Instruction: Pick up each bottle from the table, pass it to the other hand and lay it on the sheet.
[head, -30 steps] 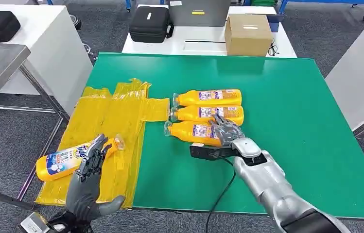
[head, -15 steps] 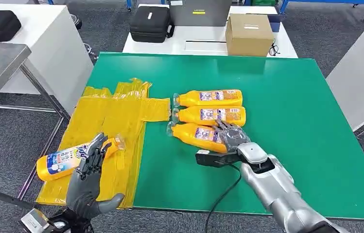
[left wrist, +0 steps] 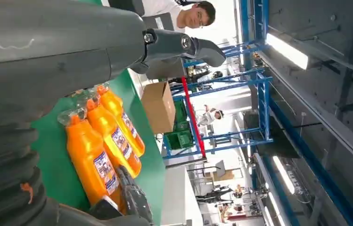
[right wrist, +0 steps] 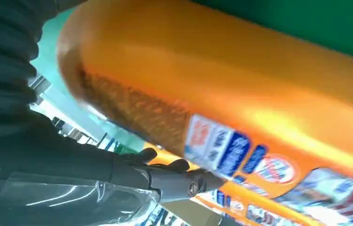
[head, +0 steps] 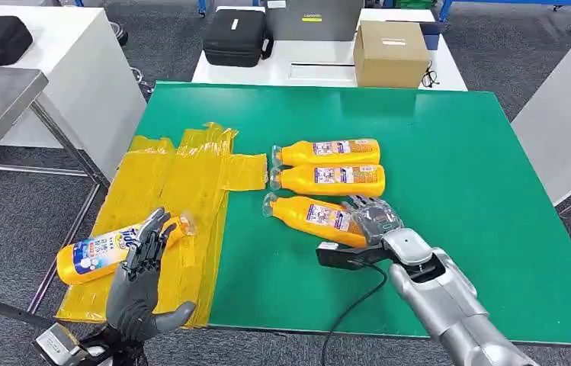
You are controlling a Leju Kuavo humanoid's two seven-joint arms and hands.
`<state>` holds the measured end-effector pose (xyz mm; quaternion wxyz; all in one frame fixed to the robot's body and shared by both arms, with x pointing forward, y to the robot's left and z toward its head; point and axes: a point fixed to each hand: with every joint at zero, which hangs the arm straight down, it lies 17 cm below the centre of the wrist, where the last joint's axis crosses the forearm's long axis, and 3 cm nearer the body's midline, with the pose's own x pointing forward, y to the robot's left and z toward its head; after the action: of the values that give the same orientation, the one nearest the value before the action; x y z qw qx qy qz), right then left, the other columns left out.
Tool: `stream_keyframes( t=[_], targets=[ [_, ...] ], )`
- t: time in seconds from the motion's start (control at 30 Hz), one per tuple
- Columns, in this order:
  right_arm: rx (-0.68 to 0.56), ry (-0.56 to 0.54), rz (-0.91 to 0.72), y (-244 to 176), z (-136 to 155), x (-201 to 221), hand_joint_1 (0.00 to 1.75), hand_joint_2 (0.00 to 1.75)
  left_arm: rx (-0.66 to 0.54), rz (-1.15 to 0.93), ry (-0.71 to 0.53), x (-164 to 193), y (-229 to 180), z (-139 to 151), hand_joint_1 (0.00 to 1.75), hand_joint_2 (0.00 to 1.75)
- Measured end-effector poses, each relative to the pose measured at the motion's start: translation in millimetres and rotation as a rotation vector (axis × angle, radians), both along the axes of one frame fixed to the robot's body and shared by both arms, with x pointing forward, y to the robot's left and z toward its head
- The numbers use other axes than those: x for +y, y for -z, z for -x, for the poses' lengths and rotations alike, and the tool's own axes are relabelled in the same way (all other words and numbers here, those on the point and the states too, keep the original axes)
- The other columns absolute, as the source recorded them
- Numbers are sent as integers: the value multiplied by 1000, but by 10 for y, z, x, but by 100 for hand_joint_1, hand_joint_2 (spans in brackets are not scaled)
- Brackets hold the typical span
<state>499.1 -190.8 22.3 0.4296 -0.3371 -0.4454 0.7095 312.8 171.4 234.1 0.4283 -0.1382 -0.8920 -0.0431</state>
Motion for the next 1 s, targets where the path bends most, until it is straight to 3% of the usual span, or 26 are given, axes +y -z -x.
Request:
stream_keyframes(
  t=[0.53, 1.0],
  targets=[
    [27, -27, -20, 95, 242, 6, 0, 175, 19, -4, 10, 19, 76, -12, 0, 175],
    [10, 34, -82, 86, -91, 486, 0, 175, 36, -13, -20, 38, 135, -37, 0, 175]
  ],
)
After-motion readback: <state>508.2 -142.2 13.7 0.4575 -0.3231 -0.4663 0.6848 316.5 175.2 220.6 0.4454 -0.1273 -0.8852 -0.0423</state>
